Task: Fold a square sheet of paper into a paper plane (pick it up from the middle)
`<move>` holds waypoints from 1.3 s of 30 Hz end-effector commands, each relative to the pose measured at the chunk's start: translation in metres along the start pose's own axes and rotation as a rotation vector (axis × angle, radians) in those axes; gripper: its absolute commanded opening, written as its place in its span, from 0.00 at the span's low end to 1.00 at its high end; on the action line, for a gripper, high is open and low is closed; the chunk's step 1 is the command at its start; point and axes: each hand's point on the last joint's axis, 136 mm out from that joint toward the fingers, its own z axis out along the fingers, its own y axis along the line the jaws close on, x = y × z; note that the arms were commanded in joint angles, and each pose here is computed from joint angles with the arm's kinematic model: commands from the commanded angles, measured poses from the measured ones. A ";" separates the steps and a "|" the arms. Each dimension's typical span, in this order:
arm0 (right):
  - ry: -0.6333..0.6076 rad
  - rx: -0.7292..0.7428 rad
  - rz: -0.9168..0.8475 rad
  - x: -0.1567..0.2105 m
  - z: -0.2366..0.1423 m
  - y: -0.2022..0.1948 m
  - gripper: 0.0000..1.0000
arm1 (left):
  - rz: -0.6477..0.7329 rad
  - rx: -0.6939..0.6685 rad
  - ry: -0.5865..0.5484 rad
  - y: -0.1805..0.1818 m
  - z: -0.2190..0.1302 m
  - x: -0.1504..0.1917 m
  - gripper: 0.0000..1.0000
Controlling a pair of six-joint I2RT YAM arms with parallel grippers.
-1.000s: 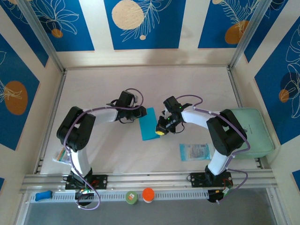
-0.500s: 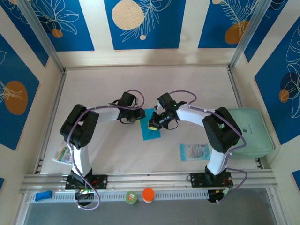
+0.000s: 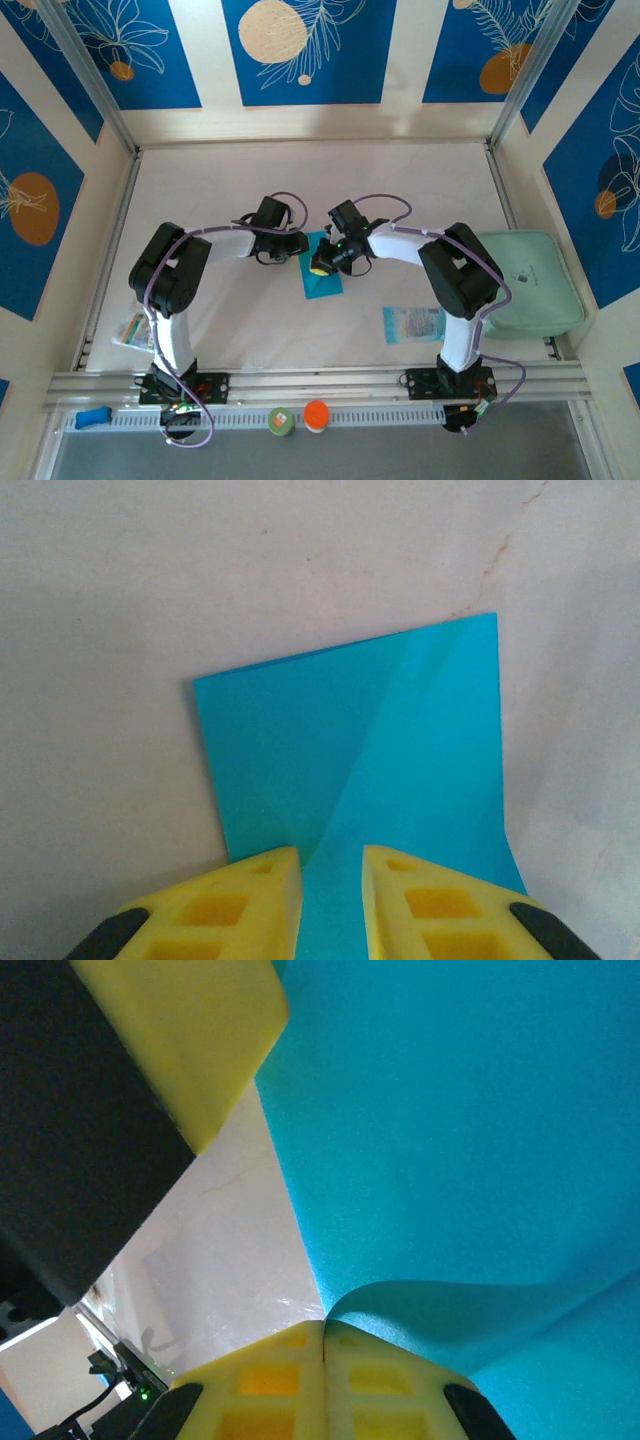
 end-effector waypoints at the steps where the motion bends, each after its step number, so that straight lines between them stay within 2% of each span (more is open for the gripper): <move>1: -0.019 0.025 0.021 -0.007 0.007 -0.001 0.00 | -0.024 -0.080 0.042 0.024 0.004 0.016 0.25; 39: -0.023 0.038 0.018 -0.015 0.022 -0.005 0.00 | -0.049 -0.085 0.068 0.031 0.009 0.024 0.24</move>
